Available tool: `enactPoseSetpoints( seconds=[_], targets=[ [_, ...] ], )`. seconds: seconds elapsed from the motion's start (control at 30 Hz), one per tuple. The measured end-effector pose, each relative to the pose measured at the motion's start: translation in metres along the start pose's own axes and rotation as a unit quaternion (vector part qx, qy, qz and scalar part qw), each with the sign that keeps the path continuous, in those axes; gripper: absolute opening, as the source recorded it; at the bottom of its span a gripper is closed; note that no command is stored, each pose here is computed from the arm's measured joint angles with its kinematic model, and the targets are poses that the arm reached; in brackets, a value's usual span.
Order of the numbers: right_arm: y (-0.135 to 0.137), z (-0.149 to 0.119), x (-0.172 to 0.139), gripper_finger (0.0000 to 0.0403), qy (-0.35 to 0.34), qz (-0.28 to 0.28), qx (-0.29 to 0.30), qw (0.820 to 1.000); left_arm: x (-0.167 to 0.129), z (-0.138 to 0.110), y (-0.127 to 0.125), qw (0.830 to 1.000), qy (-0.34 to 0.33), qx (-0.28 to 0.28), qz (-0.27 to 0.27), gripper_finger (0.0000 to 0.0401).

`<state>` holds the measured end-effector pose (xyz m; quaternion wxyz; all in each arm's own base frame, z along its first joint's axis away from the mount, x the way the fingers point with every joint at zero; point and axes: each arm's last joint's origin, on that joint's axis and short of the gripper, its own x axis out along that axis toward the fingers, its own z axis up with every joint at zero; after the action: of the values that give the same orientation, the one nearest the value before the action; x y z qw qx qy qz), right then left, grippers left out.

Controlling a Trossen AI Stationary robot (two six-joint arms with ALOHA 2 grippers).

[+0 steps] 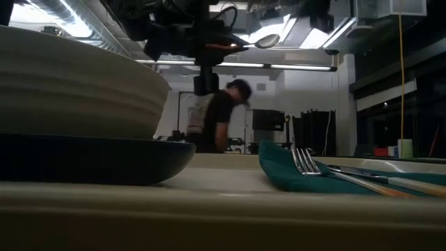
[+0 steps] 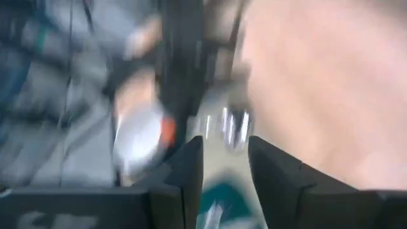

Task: Set up tray
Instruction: Put the orange spoon on top of the napkin to the left of the orange fork

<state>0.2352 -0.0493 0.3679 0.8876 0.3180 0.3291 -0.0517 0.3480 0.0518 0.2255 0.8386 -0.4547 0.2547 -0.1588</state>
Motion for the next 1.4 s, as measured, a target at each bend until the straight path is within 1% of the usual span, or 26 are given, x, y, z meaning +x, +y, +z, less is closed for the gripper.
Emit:
enactPoseSetpoints(
  seconds=[0.07,0.13,0.2,0.3,0.43,0.5,0.6,0.7,0.8,0.93,1.1,1.17,1.27,1.33,1.4],
  targets=[
    [0.007,0.005,-0.019,0.0126,-0.091,-0.022,-0.017,0.995,0.007,-0.001,-0.001,1.0,-0.019,-0.005,0.0,0.0001],
    [0.013,0.011,-0.033,0.0121,-0.169,-0.039,-0.028,0.984,0.018,-0.006,-0.002,1.0,-0.016,-0.017,-0.012,0.0001],
    [0.014,0.013,-0.041,0.0116,-0.208,-0.051,-0.037,0.976,0.032,-0.013,-0.002,0.999,-0.016,-0.033,-0.025,0.0001],
    [0.011,0.014,-0.04,0.0109,-0.205,-0.068,-0.046,0.975,0.051,-0.022,0.004,0.996,-0.035,-0.073,-0.028,0.0001],
    [0.008,0.014,-0.034,0.0104,-0.19,-0.082,-0.065,0.976,0.067,-0.026,0.009,0.989,-0.086,-0.112,-0.046,0.0002],
    [0.008,0.014,-0.033,0.0103,-0.189,-0.085,-0.081,0.975,0.074,-0.031,0.01,0.984,-0.113,-0.136,-0.032,0.0002],
    [0.008,0.014,-0.033,0.0103,-0.188,-0.095,-0.103,0.972,0.082,-0.04,0.009,0.977,-0.147,-0.156,-0.006,0.0002],
    [0.008,0.014,-0.033,0.0103,-0.189,-0.104,-0.12,0.969,0.087,-0.048,0.001,0.97,-0.169,-0.176,-0.002,0.0002],
    [0.008,0.015,-0.033,0.0103,-0.192,-0.103,-0.119,0.969,0.094,-0.058,-0.006,0.964,-0.179,-0.194,0.002,0.0002],
    [0.01,0.018,-0.034,0.0103,-0.209,-0.095,-0.115,0.966,0.1,-0.071,-0.01,0.967,-0.162,-0.197,0.02,0.0002],
    [0.013,0.023,-0.036,0.0103,-0.239,-0.078,-0.101,0.963,0.107,-0.086,-0.019,0.973,-0.157,-0.166,0.03,0.0002],
    [0.015,0.025,-0.038,0.0103,-0.253,-0.072,-0.107,0.959,0.11,-0.093,-0.025,0.975,-0.161,-0.152,0.032,0.0002],
    [0.019,0.029,-0.04,0.0103,-0.276,-0.053,-0.122,0.952,0.115,-0.105,-0.031,0.979,-0.16,-0.116,0.042,0.0002],
    [0.021,0.032,-0.042,0.0103,-0.292,-0.043,-0.125,0.947,0.117,-0.112,-0.033,0.98,-0.158,-0.103,0.058,0.0002],
    [0.022,0.033,-0.042,0.0103,-0.298,-0.04,-0.126,0.945,0.118,-0.119,-0.032,0.978,-0.155,-0.111,0.083,0.0002]
  ],
)
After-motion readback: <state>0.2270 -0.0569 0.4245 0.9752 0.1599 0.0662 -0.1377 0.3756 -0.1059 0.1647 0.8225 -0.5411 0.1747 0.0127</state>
